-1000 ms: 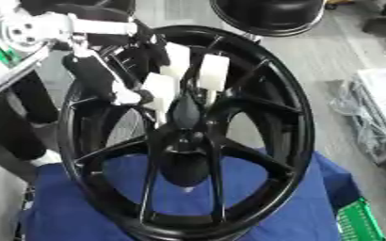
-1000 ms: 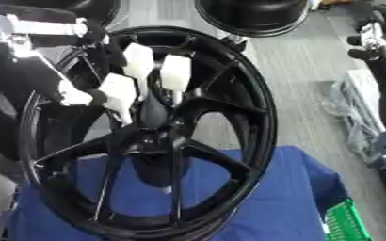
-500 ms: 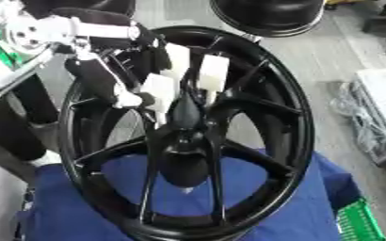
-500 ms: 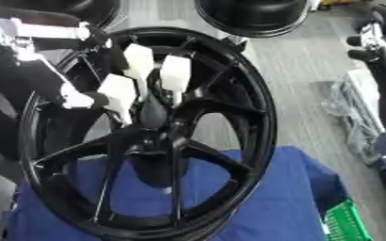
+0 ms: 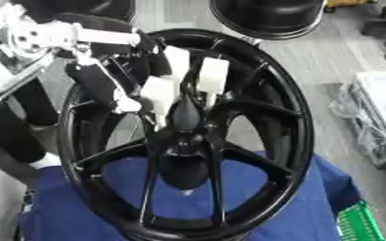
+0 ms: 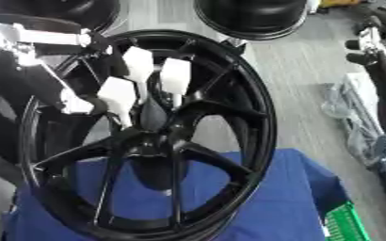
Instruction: Pull the pin out of the wheel hub.
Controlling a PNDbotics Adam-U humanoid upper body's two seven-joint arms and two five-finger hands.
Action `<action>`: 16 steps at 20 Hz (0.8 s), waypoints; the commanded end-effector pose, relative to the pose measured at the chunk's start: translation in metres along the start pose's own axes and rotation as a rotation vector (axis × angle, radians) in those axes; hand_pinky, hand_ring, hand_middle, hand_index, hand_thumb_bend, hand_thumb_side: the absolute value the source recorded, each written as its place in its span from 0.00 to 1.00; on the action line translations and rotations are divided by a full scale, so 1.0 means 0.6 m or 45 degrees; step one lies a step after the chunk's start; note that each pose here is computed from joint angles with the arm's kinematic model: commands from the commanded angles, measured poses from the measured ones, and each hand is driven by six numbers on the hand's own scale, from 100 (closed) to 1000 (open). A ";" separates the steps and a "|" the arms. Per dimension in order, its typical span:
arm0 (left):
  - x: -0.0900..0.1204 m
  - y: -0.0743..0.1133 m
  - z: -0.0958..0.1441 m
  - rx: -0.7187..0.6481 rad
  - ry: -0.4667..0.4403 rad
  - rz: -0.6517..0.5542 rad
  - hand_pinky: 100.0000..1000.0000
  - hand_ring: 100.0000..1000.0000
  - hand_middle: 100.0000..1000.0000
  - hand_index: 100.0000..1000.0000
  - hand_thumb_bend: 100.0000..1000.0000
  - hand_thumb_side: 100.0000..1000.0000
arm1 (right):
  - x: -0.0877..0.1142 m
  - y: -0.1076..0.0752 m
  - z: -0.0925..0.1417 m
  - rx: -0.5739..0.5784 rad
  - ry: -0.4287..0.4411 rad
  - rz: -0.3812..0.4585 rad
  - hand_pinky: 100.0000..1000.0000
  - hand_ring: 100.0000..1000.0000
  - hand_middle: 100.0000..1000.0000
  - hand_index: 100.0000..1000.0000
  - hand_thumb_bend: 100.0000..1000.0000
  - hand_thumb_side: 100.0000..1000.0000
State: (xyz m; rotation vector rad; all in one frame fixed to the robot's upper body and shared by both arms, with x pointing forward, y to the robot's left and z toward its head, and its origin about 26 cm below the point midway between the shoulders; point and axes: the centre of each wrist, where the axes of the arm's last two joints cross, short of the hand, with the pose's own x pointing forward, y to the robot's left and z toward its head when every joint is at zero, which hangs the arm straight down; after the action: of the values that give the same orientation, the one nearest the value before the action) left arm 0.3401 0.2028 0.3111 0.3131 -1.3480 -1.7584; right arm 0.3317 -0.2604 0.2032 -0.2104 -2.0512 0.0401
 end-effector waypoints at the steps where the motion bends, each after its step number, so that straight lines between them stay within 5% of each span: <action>1: 0.006 0.011 0.007 0.003 0.003 -0.036 0.79 0.67 0.71 0.78 0.22 0.00 | 0.010 -0.006 -0.005 0.001 -0.034 0.019 0.73 0.71 0.72 0.84 0.00 0.52; 16: 0.005 0.010 -0.012 -0.017 0.012 -0.161 0.79 0.70 0.75 0.79 0.25 0.00 | 0.008 -0.005 -0.004 0.010 -0.030 0.017 0.73 0.71 0.72 0.85 0.00 0.52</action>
State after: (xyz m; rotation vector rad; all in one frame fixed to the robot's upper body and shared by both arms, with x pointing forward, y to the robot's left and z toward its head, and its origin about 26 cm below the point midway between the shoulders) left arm 0.3460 0.1937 0.3067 0.3694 -1.3206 -1.8632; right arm 0.3317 -0.2604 0.2029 -0.2061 -2.0529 0.0443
